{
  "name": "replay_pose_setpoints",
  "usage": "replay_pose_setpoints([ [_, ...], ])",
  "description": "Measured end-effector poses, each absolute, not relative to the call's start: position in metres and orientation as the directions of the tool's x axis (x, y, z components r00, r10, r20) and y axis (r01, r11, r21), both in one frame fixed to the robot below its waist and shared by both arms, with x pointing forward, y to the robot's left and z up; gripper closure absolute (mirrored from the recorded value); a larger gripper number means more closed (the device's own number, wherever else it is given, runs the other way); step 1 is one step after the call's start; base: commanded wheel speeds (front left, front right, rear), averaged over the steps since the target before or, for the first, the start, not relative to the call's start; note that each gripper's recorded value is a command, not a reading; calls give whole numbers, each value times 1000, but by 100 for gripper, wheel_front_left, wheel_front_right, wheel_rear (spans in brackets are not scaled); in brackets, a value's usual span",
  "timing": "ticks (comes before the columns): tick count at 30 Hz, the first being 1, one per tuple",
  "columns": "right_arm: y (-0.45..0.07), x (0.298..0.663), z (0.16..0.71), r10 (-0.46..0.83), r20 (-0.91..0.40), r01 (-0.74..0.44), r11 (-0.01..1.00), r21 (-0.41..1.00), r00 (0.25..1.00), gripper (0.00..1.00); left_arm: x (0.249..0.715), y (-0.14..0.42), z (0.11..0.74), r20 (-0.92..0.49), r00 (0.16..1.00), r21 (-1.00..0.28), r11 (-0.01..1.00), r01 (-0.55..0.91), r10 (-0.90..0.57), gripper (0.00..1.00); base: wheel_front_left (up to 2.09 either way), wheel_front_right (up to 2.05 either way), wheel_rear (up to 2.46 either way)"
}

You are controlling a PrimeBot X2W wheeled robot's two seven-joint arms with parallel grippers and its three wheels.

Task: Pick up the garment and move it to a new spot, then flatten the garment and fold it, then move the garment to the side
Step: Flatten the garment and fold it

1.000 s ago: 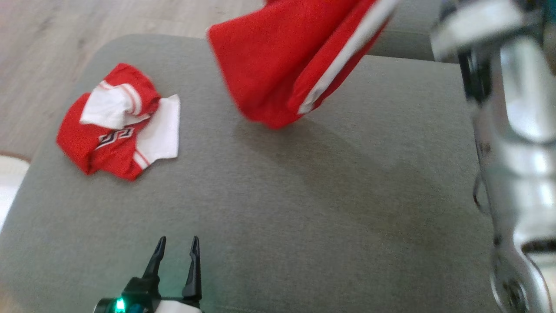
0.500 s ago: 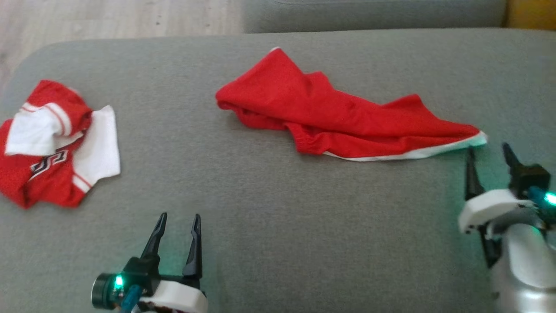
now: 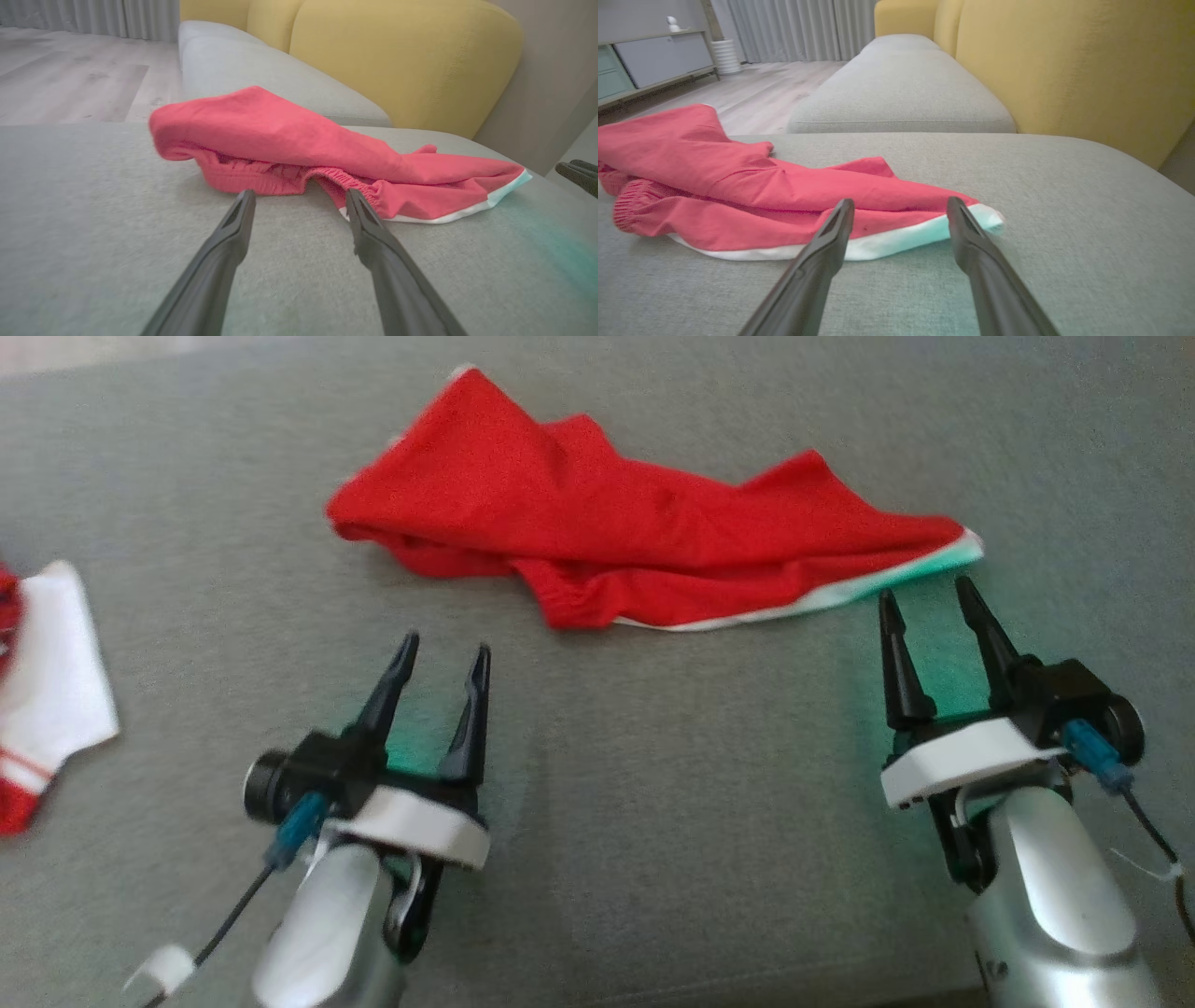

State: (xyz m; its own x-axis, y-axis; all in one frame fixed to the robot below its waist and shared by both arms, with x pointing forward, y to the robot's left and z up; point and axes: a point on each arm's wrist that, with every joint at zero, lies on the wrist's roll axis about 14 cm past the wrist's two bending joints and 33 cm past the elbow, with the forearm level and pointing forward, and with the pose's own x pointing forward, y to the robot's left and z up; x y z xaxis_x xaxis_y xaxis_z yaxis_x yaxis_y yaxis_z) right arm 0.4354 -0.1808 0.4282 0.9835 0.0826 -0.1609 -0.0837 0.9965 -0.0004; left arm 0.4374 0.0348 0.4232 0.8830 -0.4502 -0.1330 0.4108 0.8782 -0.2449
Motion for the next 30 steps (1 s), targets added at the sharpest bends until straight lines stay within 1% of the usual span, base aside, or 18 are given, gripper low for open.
replay_pose_setpoints([
  [5, -198, 434, 422, 37, -178, -36, 999, 6, 983, 0, 441, -22, 407, -152, 787, -343, 779, 525, -598, 0, 0, 0, 0],
  [8, -212, 429, 418, -1, -191, 1, 1000, 4, 982, 0, 438, -38, 396, -167, 739, -375, 736, 564, -652, 0, 0, 0, 0],
  [13, -224, 424, 412, -36, -207, 38, 999, 4, 978, 0, 453, -46, 393, -150, 727, -384, 717, 581, -670, 0, 0, 0, 0],
  [16, -223, 424, 409, -33, -216, 36, 999, 11, 976, 0, 459, -50, 398, -126, 725, -391, 706, 591, -677, 0, 0, 0, 0],
  [17, -221, 424, 408, -29, -218, 33, 999, 14, 976, 0, 461, -50, 399, -118, 727, -396, 703, 590, -676, 2, 0, 0, 0],
  [18, -221, 424, 408, -29, -218, 33, 999, 14, 976, 0, 461, -50, 399, -118, 727, -396, 703, 590, -676, 100, 0, 0, 0],
  [22, -218, 425, 409, -20, -214, 25, 999, 21, 977, 0, 464, -47, 406, -102, 734, -391, 706, 591, -671, 100, 0, 0, 0],
  [26, -212, 427, 417, -4, -192, 11, 999, 33, 981, 0, 464, -39, 429, -52, 759, -377, 716, 587, -650, 100, 0, 0, 0],
  [30, -201, 427, 422, 19, -177, -10, 999, 53, 984, 0, 442, -20, 441, -38, 789, -366, 743, 560, -613, 100, 0, 0, 0],
])
